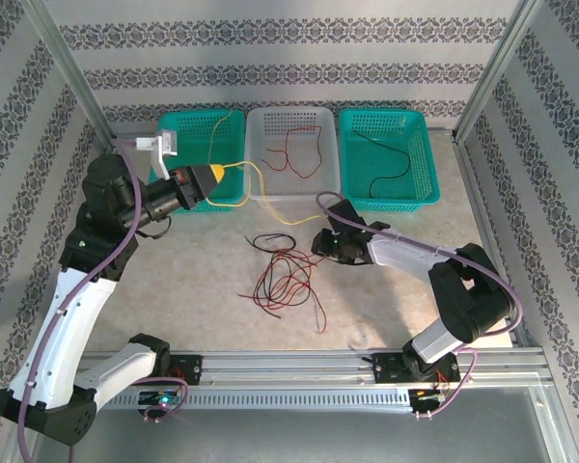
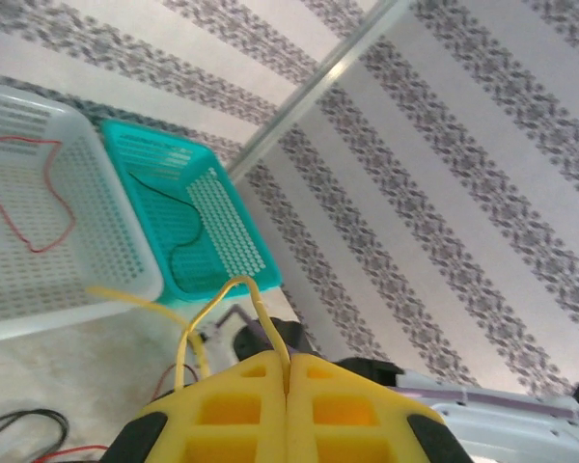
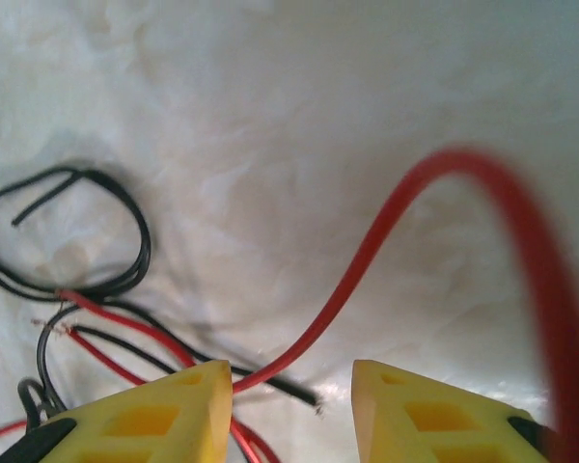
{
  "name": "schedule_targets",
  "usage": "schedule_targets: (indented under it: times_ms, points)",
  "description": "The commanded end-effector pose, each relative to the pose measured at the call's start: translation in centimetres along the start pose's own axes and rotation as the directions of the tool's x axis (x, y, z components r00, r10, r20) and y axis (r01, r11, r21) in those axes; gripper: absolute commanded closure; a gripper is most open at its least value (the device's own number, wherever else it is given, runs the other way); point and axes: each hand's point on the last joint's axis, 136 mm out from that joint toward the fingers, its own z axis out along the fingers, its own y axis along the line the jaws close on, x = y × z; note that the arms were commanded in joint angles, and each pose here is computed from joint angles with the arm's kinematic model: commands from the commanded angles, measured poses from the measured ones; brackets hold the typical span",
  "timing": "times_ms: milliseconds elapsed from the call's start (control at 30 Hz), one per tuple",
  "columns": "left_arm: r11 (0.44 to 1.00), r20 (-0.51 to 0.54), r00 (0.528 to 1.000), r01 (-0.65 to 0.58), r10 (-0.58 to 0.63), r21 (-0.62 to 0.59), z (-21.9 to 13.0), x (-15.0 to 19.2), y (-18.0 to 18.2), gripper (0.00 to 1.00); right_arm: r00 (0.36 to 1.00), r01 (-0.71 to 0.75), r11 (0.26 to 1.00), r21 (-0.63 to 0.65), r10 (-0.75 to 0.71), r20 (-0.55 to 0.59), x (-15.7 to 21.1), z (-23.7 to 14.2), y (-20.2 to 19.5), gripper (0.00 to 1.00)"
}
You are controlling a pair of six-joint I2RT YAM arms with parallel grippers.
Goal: Untangle the cables
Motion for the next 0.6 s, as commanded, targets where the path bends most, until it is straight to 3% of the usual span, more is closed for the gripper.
schedule_targets:
  times_ms: [0, 67, 133, 367, 567]
  points:
    - [0.994, 0.066, 0.997, -0.045, 0.052, -0.101, -1.8, -1.8, 0.7, 1.0, 1.0, 0.03, 0.999, -0.027, -0.029, 0.011, -0.4, -1.1, 0.6, 0.54]
    - [0.986, 0.092, 0.994, -0.046, 0.062, -0.157, -2.1, -2.7, 1.7, 1.0, 0.998, 0.049, 0.998, -0.039, -0.047, 0.035, -0.7, -2.4, 1.1, 0.41]
    - [0.974, 0.121, 0.991, -0.036, 0.064, -0.221, -2.3, -3.7, 3.0, 1.0, 0.995, 0.076, 0.996, -0.044, -0.073, 0.072, -1.2, -4.1, 1.6, 0.35]
    - [0.905, 0.285, 0.954, 0.034, 0.097, -0.423, -2.0, -9.5, 8.7, 1.0, 0.972, 0.174, 0.983, -0.059, -0.162, 0.171, -1.5, -9.9, 3.6, 0.32]
    - [0.886, 0.39, 0.912, 0.073, 0.126, -0.458, 0.4, -14.1, 14.7, 1.0, 0.952, 0.222, 0.973, -0.066, -0.201, 0.232, -0.9, -12.9, 4.2, 0.3]
